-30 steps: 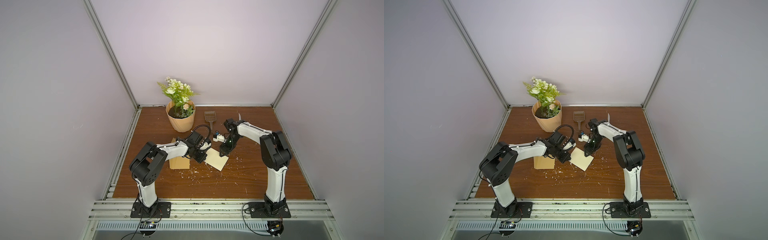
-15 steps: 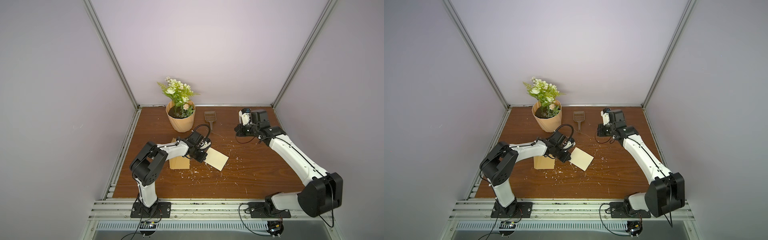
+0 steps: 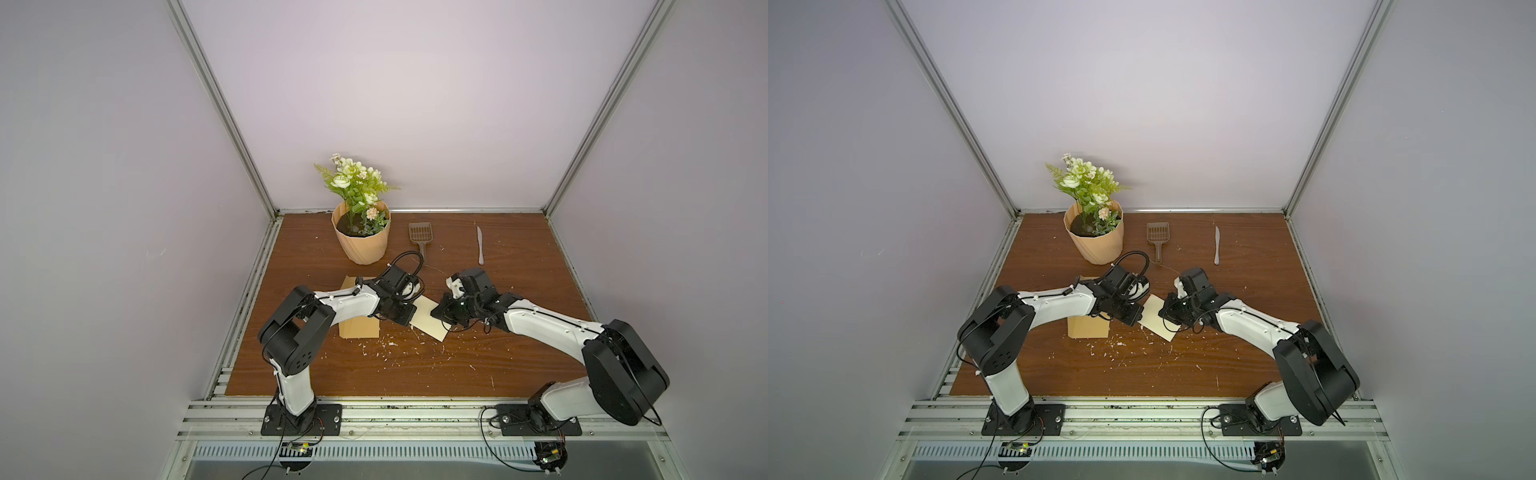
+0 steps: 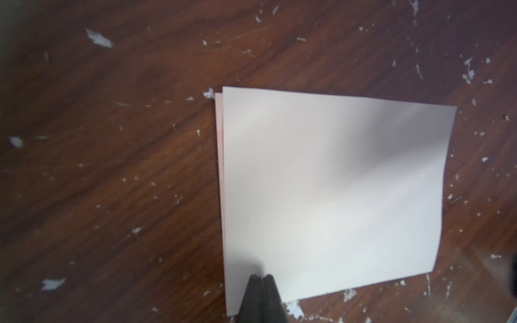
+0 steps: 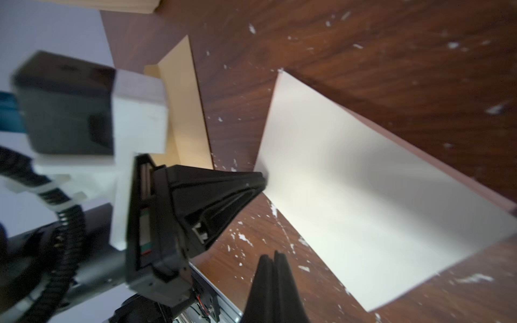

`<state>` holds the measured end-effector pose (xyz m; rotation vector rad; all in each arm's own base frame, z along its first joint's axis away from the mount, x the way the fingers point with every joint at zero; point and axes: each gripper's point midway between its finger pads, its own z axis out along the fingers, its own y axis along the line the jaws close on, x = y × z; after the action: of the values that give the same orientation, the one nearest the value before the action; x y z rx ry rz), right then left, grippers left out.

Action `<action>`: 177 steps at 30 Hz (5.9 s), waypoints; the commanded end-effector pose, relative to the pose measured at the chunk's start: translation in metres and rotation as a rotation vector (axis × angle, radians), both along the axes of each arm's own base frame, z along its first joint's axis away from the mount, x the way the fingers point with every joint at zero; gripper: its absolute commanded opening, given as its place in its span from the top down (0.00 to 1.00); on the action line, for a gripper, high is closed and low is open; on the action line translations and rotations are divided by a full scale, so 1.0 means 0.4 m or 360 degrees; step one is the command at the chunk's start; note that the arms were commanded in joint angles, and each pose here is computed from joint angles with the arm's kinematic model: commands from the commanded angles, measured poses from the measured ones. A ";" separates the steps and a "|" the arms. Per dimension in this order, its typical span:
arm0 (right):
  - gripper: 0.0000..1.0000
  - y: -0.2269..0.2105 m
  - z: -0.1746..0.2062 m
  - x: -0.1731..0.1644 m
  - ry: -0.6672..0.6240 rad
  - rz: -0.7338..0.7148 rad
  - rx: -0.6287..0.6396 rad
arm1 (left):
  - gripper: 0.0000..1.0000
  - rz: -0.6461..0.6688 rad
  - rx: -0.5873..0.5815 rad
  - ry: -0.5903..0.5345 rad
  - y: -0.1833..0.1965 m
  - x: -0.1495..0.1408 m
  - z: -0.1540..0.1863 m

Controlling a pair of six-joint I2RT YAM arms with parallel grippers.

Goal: Fold the letter paper in half and place it into the envelope
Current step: Fold the letter paper at the center of the board, then adjust the letter paper at the center of the board.

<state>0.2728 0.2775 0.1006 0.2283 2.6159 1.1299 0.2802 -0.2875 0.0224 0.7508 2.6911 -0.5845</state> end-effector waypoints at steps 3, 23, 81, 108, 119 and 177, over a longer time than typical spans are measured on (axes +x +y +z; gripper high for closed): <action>1.00 0.083 -0.013 -0.018 0.0083 -0.0002 0.0195 | 1.00 0.0062 0.0276 0.0259 0.084 -0.103 -0.113; 1.00 0.139 -0.096 -0.010 0.0170 -0.0081 0.0158 | 1.00 0.0049 0.0283 0.0286 0.086 -0.113 -0.114; 1.00 -0.151 -0.220 -0.180 0.0400 -0.0392 -0.0376 | 1.00 -0.0064 0.0327 0.0317 0.082 -0.118 -0.134; 1.00 -0.168 -0.189 -0.098 0.0301 -0.0163 -0.0525 | 0.99 -0.0182 -0.0084 -0.0112 -0.156 0.118 0.251; 1.00 -0.163 -0.128 -0.043 0.0211 0.0025 -0.0488 | 1.00 -0.0213 -0.0130 -0.0081 -0.276 0.198 0.079; 0.29 -0.170 -0.087 -0.114 0.0121 0.0025 0.0076 | 1.00 -0.0165 -0.0027 0.0169 -0.049 -0.029 0.087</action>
<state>0.2233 0.1985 0.0581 0.3280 2.6883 1.1345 0.2819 -0.3114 0.0708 0.8508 2.6973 -0.6596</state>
